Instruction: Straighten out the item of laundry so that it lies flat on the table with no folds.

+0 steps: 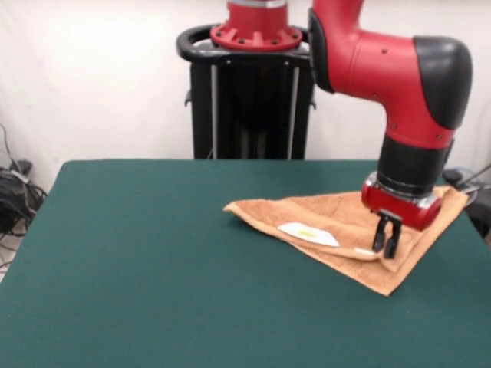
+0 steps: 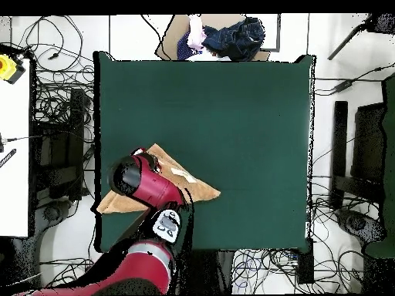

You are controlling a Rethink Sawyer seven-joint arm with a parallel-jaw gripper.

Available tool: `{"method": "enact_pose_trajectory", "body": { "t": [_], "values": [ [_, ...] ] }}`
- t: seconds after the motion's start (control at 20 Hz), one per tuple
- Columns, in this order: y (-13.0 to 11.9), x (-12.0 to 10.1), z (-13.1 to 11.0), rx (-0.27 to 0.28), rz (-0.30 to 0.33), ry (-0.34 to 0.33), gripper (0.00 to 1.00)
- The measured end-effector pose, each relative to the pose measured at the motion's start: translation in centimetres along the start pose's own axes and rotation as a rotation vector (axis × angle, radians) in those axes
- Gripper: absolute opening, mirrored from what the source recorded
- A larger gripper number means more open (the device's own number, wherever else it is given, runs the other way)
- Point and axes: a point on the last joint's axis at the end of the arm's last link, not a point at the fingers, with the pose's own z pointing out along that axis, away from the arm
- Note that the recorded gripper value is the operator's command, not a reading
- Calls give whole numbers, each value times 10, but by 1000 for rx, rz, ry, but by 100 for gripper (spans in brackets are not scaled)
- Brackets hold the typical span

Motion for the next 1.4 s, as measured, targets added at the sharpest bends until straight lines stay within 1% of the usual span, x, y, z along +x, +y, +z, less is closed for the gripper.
{"method": "enact_pose_trajectory", "body": {
  "t": [0.2,0.45,0.65,0.7,0.95,1.0,1.1,1.4],
  "values": [
    [7,3,-16,-8,-9,20,0],
    [7,0,-22,-14,-3,16,0],
    [0,-9,-15,-15,11,-3,0],
    [-5,-12,-8,-16,18,-16,0],
    [-21,-14,5,-7,31,-39,0],
    [-29,-11,8,-1,32,-37,0],
    [-36,-10,9,5,33,-31,0],
    [-46,-7,6,4,42,-2,0]
  ]
}}
